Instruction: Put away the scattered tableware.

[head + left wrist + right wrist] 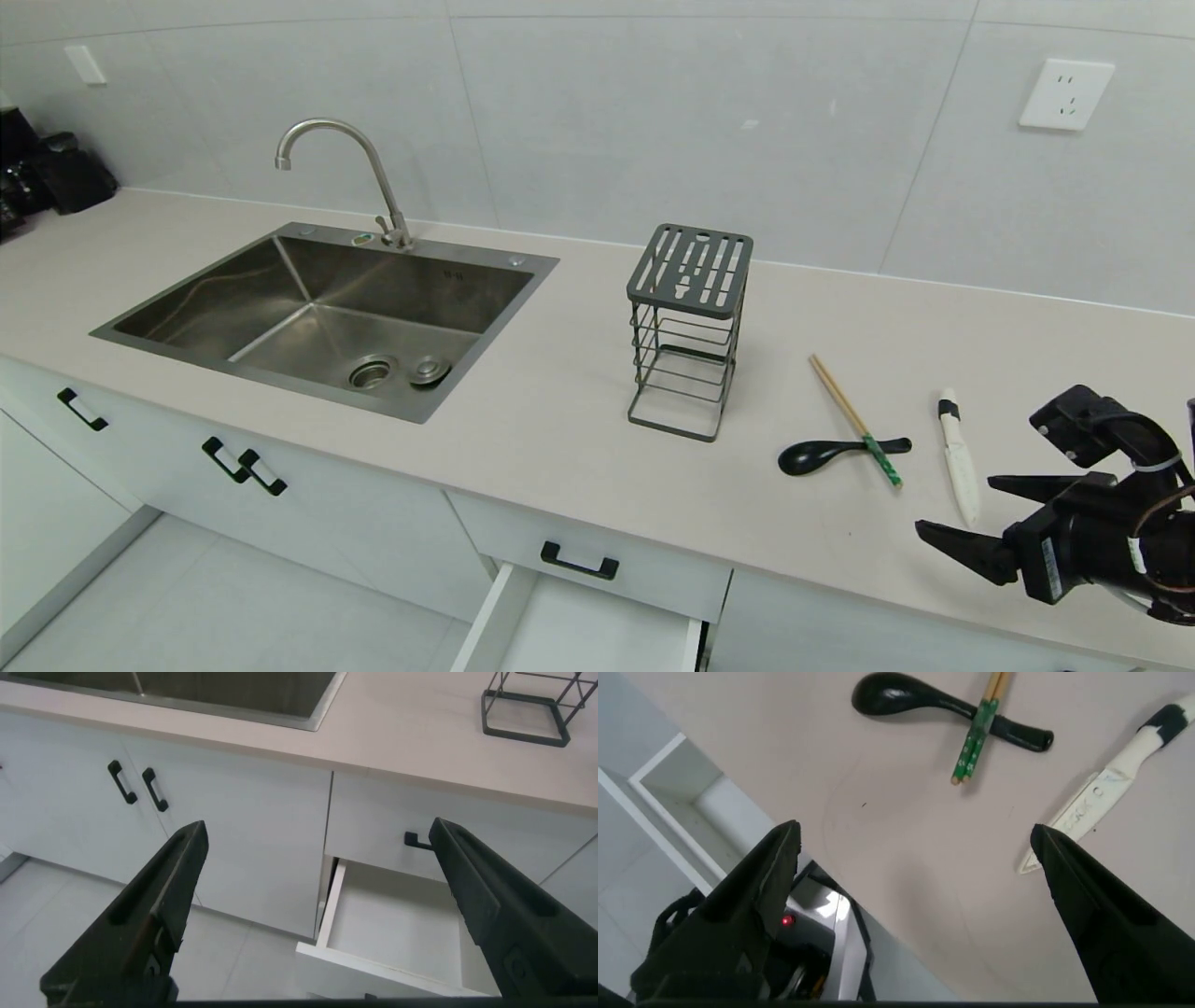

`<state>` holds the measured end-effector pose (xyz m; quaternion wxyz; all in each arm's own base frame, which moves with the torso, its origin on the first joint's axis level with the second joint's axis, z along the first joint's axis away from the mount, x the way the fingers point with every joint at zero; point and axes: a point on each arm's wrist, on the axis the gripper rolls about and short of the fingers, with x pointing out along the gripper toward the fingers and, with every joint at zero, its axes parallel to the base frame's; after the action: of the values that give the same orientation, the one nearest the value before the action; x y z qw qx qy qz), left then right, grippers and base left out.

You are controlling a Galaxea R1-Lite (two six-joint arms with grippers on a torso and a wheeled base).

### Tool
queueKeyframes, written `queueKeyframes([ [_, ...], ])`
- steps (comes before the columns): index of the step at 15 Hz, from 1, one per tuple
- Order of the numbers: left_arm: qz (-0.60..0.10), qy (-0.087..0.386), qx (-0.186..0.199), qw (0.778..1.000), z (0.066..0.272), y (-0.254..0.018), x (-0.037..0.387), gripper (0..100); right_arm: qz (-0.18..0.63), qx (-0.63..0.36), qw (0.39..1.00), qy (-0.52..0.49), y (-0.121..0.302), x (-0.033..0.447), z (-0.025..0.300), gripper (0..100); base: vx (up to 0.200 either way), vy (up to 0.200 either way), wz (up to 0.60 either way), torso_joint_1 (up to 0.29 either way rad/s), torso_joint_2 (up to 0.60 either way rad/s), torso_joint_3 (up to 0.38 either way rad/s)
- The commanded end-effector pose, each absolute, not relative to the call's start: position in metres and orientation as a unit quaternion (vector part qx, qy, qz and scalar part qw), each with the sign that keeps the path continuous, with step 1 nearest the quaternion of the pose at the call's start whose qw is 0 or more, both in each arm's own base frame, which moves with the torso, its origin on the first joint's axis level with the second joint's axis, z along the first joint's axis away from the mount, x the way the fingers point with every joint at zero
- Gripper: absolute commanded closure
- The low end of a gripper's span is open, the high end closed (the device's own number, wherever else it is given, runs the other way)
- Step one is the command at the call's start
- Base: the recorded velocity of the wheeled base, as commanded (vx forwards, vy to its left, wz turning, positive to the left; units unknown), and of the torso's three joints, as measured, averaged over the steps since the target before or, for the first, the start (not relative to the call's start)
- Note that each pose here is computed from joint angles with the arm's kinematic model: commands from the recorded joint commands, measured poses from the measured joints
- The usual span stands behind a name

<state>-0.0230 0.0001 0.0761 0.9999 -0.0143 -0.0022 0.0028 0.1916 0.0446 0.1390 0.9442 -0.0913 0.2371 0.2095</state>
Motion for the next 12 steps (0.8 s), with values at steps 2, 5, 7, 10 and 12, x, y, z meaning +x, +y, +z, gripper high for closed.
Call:
queueKeyframes([
  [2, 0.003, -0.002, -0.015, 1.000, 0.076, 0.000, -0.023, 0, 0.210, -0.091, 0.941, 0.248, 0.048, 0.207, 0.127, 0, 0.000, 0.000, 0.00, 0.000, 0.00, 0.000],
  [5, 0.003, -0.002, -0.015, 1.000, 0.076, 0.000, -0.023, 0, 0.208, -0.095, 0.940, 0.254, 0.052, 0.229, 0.120, 0, 0.000, 0.000, 0.00, 0.000, 0.00, 0.000],
  [7, 0.003, -0.002, -0.015, 1.000, 0.076, 0.000, -0.023, 0, 0.205, -0.094, 0.941, 0.253, 0.052, 0.238, 0.121, 0, 0.000, 0.000, 0.00, 0.000, 0.00, 0.000],
  [10, 0.003, -0.002, -0.015, 1.000, 0.076, 0.000, -0.023, 0, 0.203, -0.094, 0.939, 0.261, 0.054, 0.254, 0.116, 0, 0.000, 0.000, 0.00, 0.000, 0.00, 0.000],
  [12, 0.003, -0.002, -0.015, 1.000, 0.076, 0.000, -0.023, 0, 0.197, -0.092, 0.938, 0.270, 0.052, 0.262, 0.110, 0, 0.000, 0.000, 0.00, 0.000, 0.00, 0.000],
])
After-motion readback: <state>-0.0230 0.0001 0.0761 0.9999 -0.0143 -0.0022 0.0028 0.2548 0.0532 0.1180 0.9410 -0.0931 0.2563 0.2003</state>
